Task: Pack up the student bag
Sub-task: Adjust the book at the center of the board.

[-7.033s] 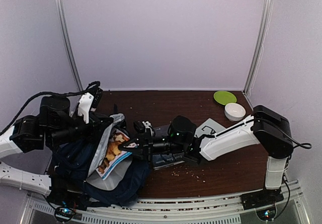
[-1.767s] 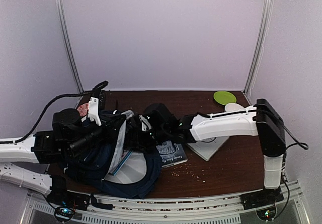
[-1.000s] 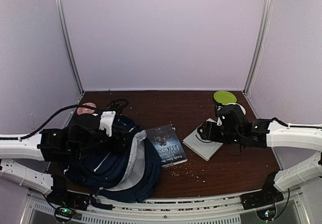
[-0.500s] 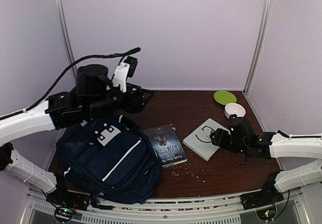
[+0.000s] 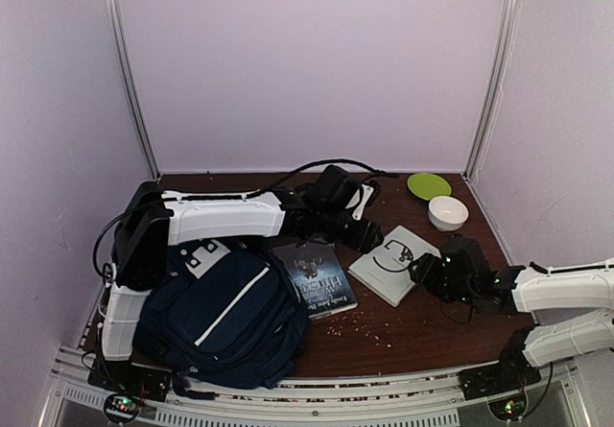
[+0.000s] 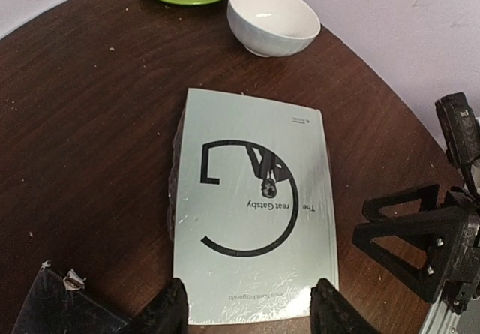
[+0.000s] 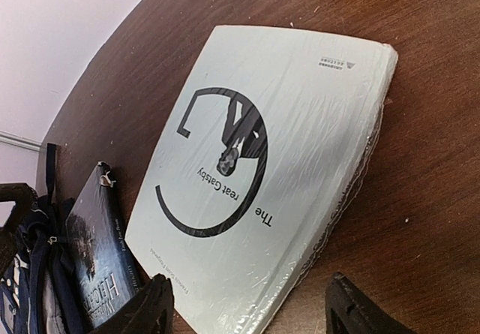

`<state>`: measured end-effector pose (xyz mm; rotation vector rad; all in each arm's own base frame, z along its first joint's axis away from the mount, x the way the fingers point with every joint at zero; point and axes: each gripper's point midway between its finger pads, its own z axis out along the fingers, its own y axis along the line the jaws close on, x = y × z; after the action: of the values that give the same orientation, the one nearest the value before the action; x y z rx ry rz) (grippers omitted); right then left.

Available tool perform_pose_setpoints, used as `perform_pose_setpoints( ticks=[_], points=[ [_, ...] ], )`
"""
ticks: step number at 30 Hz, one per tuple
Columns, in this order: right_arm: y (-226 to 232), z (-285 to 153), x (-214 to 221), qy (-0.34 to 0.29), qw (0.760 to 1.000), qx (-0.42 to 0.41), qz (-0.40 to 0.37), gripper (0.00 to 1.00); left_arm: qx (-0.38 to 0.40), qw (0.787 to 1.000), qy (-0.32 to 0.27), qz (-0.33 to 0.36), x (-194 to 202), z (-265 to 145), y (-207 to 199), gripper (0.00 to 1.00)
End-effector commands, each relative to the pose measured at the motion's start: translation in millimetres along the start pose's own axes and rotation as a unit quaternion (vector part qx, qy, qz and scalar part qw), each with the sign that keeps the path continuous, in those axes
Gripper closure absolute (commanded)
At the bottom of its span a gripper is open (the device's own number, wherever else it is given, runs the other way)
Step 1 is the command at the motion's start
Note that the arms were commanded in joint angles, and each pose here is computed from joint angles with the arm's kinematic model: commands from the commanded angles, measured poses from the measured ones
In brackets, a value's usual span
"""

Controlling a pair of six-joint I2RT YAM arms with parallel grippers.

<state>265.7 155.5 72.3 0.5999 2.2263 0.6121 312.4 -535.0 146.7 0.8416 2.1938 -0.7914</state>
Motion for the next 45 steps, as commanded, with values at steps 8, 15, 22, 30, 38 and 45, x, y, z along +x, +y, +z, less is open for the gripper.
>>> perform_pose_setpoints(
  ticks=[8,15,22,30,38,45],
  points=[
    [-11,1,-39,-0.039,0.999,0.012,0.001,0.31,0.017,0.995,0.029,-0.090,-6,40,28,0.08],
    [-18,22,-82,-0.058,0.997,0.052,-0.016,0.29,0.018,0.993,0.051,-0.105,16,50,32,0.10],
    [-24,50,-101,-0.054,0.995,0.081,-0.011,0.29,0.011,0.992,0.071,-0.102,36,56,39,0.11],
    [-32,66,-112,-0.051,0.993,0.101,-0.018,0.29,0.020,0.992,0.083,-0.093,44,60,40,0.14],
    [-30,78,-116,-0.020,0.992,0.124,-0.015,0.29,0.029,0.991,0.086,-0.099,46,62,38,0.17],
    [-30,88,-120,0.012,0.987,0.161,-0.010,0.29,0.043,0.989,0.090,-0.107,46,61,34,0.18]
  ],
)
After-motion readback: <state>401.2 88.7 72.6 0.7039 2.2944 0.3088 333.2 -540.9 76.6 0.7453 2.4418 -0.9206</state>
